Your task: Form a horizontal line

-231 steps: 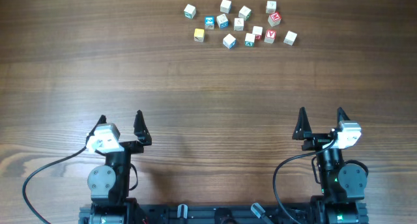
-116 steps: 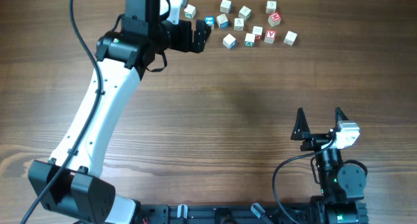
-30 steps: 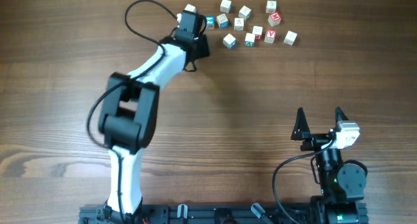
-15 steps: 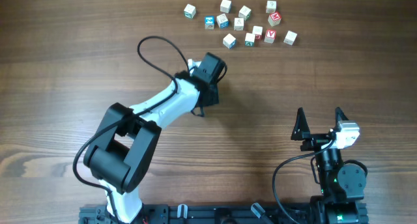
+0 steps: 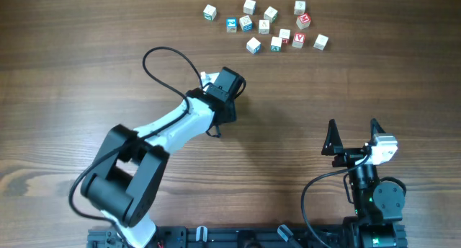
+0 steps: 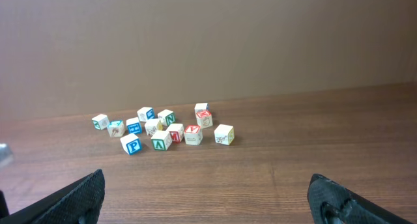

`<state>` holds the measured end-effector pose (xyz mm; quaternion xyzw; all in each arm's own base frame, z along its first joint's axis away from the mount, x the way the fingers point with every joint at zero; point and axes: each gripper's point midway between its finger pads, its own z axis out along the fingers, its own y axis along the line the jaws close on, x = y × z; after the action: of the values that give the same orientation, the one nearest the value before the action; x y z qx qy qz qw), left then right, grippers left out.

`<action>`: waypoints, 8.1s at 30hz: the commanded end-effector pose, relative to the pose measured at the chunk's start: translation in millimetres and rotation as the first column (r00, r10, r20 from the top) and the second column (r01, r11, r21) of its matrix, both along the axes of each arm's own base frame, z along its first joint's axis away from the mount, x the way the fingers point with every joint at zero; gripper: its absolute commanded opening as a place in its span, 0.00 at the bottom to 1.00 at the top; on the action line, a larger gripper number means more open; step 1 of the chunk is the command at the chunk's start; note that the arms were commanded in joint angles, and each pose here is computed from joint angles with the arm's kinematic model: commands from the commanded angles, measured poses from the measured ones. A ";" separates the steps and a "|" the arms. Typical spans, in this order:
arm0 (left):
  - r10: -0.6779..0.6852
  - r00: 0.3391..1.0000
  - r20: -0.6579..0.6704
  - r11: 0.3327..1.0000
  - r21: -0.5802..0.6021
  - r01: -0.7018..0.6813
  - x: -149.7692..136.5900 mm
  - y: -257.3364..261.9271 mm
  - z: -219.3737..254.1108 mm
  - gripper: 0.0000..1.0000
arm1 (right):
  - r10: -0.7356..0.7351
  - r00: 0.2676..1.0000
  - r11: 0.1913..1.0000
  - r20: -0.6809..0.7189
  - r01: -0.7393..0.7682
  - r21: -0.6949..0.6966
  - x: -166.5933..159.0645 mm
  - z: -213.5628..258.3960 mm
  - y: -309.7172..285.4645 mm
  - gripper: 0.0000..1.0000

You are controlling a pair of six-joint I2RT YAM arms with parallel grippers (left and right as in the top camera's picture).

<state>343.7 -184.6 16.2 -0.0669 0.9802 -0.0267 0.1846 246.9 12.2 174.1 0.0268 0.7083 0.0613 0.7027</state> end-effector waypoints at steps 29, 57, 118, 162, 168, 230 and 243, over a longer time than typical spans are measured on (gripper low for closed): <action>0.010 0.999 0.039 1.000 -0.015 -0.009 -2.3 5.6 5.6 0.24 | 0.016 1.000 1.000 0.012 -0.016 -0.019 -0.5 2.2 3.0 1.00; -0.137 0.951 0.279 0.988 -0.035 0.153 25.9 -9.9 106.8 0.71 | 0.016 1.000 1.000 0.012 -0.016 -0.019 -0.5 2.2 3.0 1.00; 0.083 0.917 0.391 0.995 0.022 -0.100 -11.5 114.7 217.4 1.00 | 0.320 0.732 0.907 -0.602 -0.053 0.417 245.8 -2.7 70.2 1.00; 0.079 0.927 0.367 0.995 0.034 -0.099 -14.7 115.9 212.2 1.00 | 0.404 0.268 0.904 -0.875 -0.264 0.336 175.6 -84.0 177.5 0.18; 0.077 0.933 0.351 0.994 0.043 -0.098 -18.1 117.2 209.2 1.00 | 0.406 0.104 0.863 -0.908 -0.369 0.344 109.3 -123.8 228.4 0.18; 0.077 0.934 0.349 0.994 0.044 -0.098 -18.4 117.3 208.9 1.00 | -0.033 0.708 0.964 -0.706 0.210 0.165 336.4 -164.8 112.8 0.83; 0.077 0.933 0.351 0.994 0.042 -0.098 -17.9 116.9 209.3 1.00 | -0.039 0.670 0.990 -0.742 0.125 0.061 316.8 -127.9 104.7 0.24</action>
<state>325.1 -69.7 222.4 -0.0995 0.9303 -0.0032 0.3531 567.1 121.4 11.7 0.1465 0.9245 0.0601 0.3467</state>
